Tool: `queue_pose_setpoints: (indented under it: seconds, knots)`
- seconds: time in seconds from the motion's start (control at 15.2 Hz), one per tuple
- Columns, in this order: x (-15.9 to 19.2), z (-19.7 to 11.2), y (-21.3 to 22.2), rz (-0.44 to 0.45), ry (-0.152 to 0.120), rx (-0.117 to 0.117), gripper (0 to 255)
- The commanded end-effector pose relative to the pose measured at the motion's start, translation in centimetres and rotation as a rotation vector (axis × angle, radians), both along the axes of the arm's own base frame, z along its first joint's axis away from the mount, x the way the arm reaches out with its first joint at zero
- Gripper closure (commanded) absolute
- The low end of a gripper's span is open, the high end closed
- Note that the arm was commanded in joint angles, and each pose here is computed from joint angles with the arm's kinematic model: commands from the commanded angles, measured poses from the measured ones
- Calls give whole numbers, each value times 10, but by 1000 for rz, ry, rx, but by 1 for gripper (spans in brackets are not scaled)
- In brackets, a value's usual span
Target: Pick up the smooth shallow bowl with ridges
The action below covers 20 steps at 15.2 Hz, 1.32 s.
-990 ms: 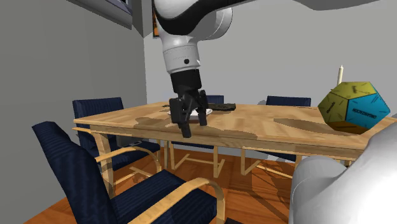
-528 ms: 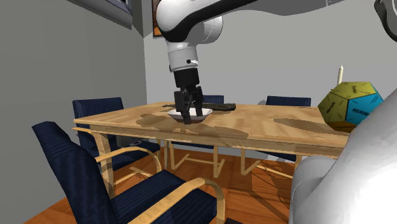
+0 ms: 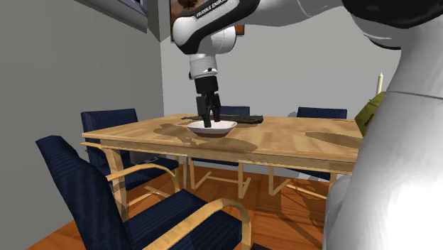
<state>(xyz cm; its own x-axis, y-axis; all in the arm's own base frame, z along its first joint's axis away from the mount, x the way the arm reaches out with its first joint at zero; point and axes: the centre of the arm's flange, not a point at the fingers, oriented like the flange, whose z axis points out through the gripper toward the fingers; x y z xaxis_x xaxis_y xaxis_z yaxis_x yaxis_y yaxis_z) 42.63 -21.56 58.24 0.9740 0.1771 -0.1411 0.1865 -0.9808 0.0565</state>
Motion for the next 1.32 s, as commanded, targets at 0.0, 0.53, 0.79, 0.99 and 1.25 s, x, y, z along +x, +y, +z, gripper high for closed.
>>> queue_pose_setpoints:
  seconds: [0.0,0.53,0.79,0.99,1.25]
  knots:
    - [17,3,-20,27,-1,6,0]
    - [68,-2,-74,94,-5,24,0]
    - [68,-23,-74,94,-5,24,0]
    - [68,-31,-74,94,-5,24,0]
    - [67,-31,-74,94,-5,24,255]
